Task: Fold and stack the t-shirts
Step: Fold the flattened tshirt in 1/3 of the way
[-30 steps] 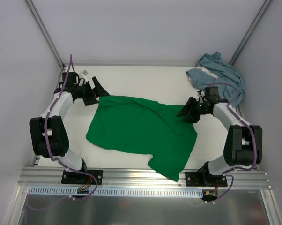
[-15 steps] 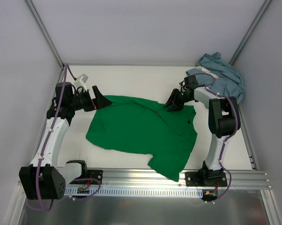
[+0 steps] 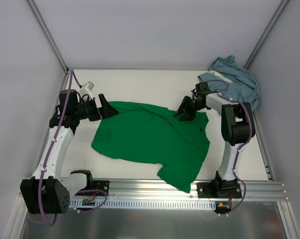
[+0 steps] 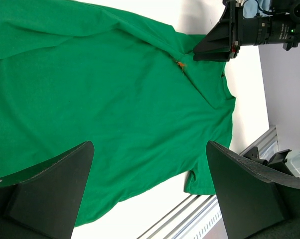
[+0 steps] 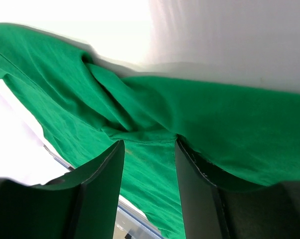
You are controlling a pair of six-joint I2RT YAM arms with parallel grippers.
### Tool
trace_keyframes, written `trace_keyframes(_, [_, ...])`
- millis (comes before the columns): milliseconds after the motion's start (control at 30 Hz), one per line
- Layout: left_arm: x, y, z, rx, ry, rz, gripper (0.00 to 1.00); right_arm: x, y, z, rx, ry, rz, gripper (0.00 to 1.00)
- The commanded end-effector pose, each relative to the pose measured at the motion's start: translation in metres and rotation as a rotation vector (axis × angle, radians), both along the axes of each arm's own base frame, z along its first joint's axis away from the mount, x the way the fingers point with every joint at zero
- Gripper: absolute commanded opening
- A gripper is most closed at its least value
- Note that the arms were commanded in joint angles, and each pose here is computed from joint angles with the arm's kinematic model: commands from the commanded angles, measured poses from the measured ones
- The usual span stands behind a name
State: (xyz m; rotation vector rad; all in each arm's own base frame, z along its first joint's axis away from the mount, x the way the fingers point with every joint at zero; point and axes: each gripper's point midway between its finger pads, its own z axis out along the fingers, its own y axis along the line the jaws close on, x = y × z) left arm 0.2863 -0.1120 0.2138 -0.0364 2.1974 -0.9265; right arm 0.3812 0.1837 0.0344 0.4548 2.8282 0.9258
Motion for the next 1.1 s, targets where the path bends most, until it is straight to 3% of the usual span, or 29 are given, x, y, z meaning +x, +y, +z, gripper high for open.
trace_keyframes(0, [-0.001,0.0,0.006,0.011,-0.031,-0.022,0.99,-0.01,-0.008,0.017,-0.043,-0.027,0.002,0.5])
trace_keyframes(233, [-0.002,0.0,0.006,0.012,-0.031,-0.019,0.99,-0.017,-0.013,0.002,-0.077,0.006,0.012,0.48])
trace_keyframes(367, [-0.003,0.002,0.006,0.024,-0.032,-0.013,0.99,-0.017,-0.011,-0.005,-0.065,0.019,0.008,0.31])
trace_keyframes(567, [-0.002,0.002,0.006,0.025,-0.033,-0.009,0.99,-0.017,-0.01,-0.011,-0.063,0.024,0.01,0.24])
trace_keyframes(800, [-0.001,0.003,0.003,0.03,-0.028,-0.006,0.99,-0.018,-0.011,-0.013,-0.063,0.017,0.005,0.01])
trace_keyframes(1033, [-0.002,0.003,0.001,0.031,-0.024,-0.006,0.99,-0.021,-0.012,-0.003,-0.071,-0.02,0.007,0.0])
trace_keyframes(1067, [-0.001,0.003,0.0,0.03,-0.024,-0.004,0.99,-0.022,-0.015,0.0,-0.09,-0.022,0.003,0.08])
